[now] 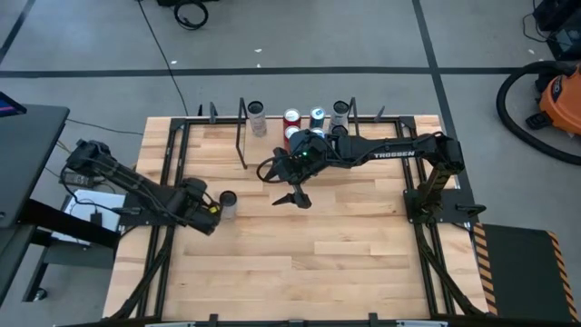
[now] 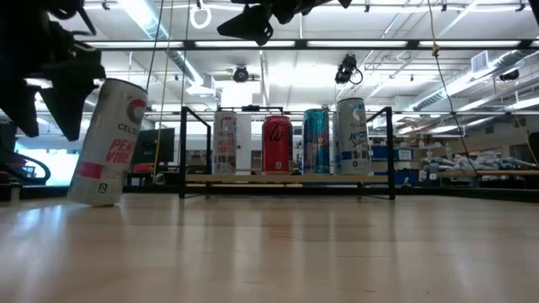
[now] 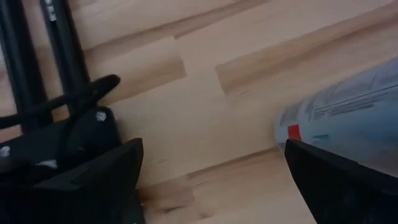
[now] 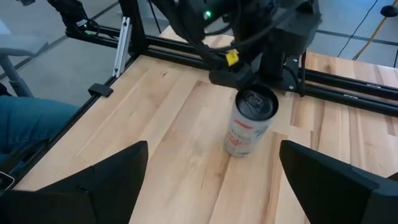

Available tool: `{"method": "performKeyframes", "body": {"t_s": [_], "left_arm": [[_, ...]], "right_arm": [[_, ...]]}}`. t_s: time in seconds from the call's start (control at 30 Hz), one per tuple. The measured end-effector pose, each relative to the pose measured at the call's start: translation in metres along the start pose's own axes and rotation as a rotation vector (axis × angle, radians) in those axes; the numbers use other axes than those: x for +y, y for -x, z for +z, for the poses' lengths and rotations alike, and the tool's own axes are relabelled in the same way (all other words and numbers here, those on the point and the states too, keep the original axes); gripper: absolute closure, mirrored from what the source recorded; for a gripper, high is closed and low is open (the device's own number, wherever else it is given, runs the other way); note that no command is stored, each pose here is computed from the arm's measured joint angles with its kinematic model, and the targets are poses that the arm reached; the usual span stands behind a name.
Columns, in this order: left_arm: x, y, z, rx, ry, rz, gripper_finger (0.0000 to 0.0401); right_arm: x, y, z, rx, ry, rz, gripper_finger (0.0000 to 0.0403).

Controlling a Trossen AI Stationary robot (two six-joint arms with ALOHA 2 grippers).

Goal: Place canned beverage on shelf
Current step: Put the white pink soda can on the shelf aligned with the other white pink soda can

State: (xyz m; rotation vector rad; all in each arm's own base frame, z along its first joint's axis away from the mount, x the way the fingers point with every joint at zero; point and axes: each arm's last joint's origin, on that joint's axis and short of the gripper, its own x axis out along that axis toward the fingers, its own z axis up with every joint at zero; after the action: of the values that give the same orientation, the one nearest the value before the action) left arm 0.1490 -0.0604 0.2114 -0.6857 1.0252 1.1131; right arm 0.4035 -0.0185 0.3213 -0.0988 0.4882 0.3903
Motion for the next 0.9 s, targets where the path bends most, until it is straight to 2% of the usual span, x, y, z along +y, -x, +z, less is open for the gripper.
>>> {"method": "performKeyframes", "body": {"t_s": [0.3,0.47,0.77,0.9], "left_arm": [[-0.002,-0.01,-0.002,0.02,-0.022,-0.025,0.0007],[-0.002,-0.009,-0.004,0.026,-0.029,-0.032,0.0007],[-0.002,-0.008,-0.008,0.025,-0.07,-0.046,0.0007],[-0.002,-0.008,-0.008,0.025,-0.07,-0.047,0.0007]], "right_arm": [[0.0,0.0,-0.001,0.013,-0.006,0.0,0.003],[-0.001,0.002,-0.009,0.092,-0.037,-0.034,0.003],[0.005,0.006,-0.025,0.264,-0.11,0.008,0.003],[0.005,0.005,-0.028,0.287,-0.112,0.005,0.003]]}}
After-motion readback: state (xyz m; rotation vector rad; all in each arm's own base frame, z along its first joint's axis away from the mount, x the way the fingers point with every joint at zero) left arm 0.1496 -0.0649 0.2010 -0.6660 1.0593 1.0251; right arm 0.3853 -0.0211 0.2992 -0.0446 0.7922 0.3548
